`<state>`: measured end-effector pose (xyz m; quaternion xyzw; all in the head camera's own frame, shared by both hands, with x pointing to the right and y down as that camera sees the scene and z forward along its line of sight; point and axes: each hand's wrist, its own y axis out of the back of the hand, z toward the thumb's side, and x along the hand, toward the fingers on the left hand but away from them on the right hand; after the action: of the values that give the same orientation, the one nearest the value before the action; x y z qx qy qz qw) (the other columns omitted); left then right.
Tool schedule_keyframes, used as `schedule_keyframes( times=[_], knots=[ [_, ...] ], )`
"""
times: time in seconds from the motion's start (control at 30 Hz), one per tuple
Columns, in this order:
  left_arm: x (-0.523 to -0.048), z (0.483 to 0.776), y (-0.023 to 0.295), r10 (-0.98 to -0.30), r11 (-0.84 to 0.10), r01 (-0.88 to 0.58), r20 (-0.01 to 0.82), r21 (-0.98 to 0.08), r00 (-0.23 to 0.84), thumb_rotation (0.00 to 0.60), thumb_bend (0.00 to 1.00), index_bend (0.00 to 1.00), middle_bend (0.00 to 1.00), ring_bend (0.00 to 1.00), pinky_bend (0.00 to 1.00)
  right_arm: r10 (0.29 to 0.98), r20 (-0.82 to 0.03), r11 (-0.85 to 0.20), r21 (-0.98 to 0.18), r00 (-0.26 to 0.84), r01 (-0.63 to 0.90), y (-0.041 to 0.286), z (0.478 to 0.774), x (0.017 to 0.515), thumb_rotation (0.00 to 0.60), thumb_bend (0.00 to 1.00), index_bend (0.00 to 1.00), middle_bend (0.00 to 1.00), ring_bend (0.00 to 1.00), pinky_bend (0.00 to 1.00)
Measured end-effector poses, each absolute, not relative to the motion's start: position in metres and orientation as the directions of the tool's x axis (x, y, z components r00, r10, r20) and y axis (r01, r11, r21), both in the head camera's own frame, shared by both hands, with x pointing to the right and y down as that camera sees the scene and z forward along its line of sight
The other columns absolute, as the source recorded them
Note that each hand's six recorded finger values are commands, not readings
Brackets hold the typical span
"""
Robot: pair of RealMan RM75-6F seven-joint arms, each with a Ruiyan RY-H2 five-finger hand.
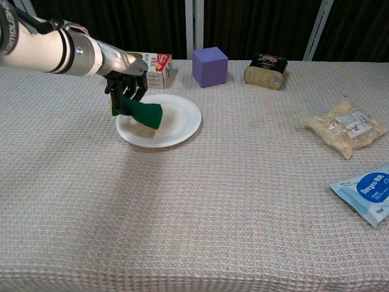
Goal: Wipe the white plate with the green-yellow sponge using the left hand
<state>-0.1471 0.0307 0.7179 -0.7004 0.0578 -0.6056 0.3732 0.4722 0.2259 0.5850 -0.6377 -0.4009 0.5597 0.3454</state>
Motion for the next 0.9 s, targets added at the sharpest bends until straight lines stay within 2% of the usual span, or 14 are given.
schedule_keyframes(
  times=[0.1,0.2,0.63,0.9],
  knots=[
    [-0.14,0.707,0.023,-0.549,-0.706,0.342,0.785,-0.62,0.287,0.6,0.56,0.58,0.67,0.55,0.51,0.896,-0.441,-0.443,-0.888,0.049,0.124,0.226,0.586,0.473,0.6,0.22,0.11,0.14,0.0,0.0],
    [-0.136,0.71,0.02,-0.553,-0.699,0.35,0.782,-0.623,0.286,0.6,0.56,0.58,0.67,0.55,0.51,0.895,-0.444,-0.446,-0.887,0.043,0.123,0.227,0.586,0.474,0.6,0.22,0.11,0.14,0.0,0.0],
    [-0.136,0.768,0.032,-0.532,-0.676,0.484,0.822,-0.556,0.202,0.6,0.56,0.58,0.66,0.55,0.5,0.89,-0.456,-0.456,-0.882,0.029,0.122,0.226,0.589,0.475,0.6,0.22,0.11,0.14,0.0,0.0],
    [-0.142,0.751,0.029,-0.549,-0.69,0.418,0.804,-0.591,0.229,0.6,0.56,0.58,0.66,0.55,0.5,0.896,-0.442,-0.443,-0.888,0.039,0.12,0.224,0.585,0.472,0.6,0.22,0.11,0.14,0.0,0.0]
  ],
)
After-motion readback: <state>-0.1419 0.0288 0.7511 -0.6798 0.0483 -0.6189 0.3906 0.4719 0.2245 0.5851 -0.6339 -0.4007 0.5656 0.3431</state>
